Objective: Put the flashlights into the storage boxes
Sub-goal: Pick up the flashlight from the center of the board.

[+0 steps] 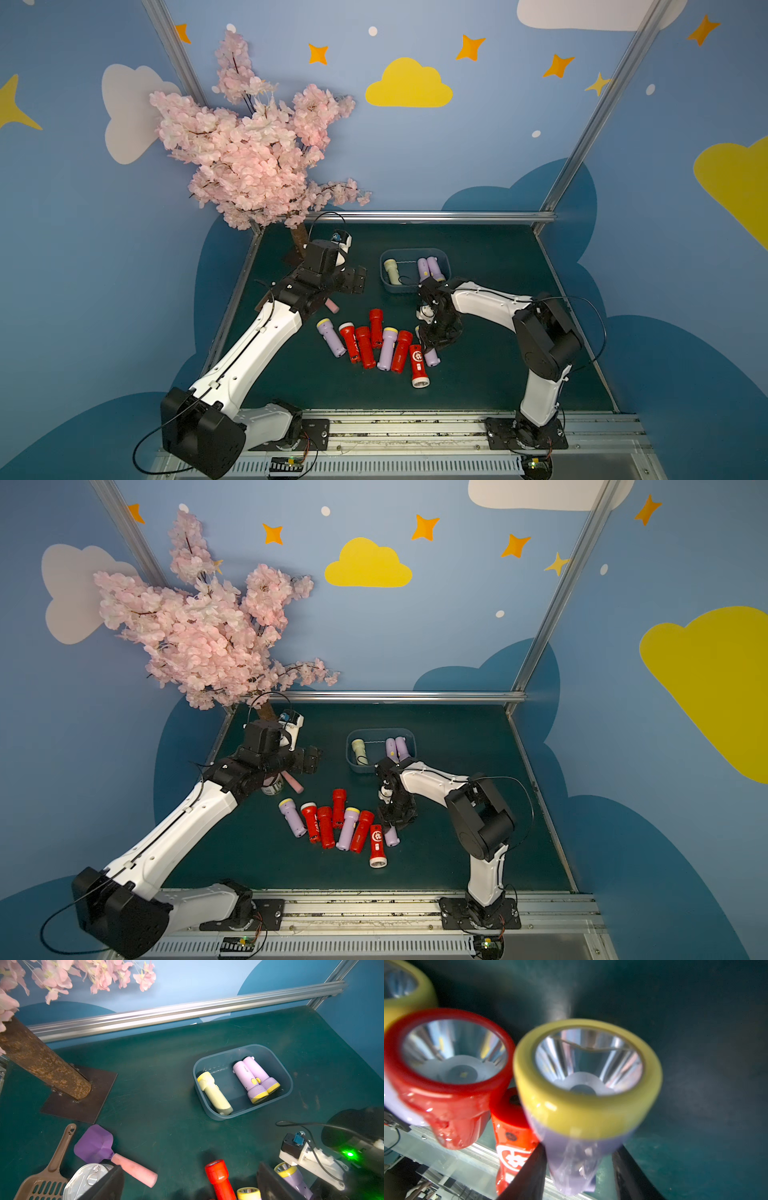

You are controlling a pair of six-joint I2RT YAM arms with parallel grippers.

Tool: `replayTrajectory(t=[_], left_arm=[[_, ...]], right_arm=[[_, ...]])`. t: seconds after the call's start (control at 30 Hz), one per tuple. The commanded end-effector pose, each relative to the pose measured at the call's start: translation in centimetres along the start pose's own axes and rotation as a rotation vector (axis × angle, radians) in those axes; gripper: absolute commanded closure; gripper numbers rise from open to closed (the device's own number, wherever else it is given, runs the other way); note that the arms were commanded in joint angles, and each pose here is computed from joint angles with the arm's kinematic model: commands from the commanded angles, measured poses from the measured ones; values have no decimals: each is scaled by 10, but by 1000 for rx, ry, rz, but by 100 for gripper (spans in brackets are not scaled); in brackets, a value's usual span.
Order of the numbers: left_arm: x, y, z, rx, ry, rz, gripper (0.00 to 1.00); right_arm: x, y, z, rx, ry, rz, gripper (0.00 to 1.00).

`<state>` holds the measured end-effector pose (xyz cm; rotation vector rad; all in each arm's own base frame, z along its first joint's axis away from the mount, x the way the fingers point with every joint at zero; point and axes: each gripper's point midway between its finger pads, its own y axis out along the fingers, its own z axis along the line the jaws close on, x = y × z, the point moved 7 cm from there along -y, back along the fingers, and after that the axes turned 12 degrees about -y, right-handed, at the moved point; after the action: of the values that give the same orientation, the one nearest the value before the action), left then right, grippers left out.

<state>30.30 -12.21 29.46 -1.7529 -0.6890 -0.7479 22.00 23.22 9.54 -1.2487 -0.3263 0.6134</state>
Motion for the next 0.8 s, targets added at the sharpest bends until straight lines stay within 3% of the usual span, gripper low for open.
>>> replayTrajectory(t=[0.0, 0.13, 0.4, 0.77], left_arm=[[10, -7, -1, 4, -12, -29, 1], [11, -11, 0, 15, -14, -27, 1], [12, -13, -1, 10, -26, -27, 1], [13, -14, -3, -10, -25, -46, 1]], right_arm=[[2, 2, -3, 5, -14, 8, 50], [3, 5, -4, 11, -13, 17, 52], [2, -14, -1, 1, -7, -22, 68], [13, -73, 7, -52, -34, -134, 68]])
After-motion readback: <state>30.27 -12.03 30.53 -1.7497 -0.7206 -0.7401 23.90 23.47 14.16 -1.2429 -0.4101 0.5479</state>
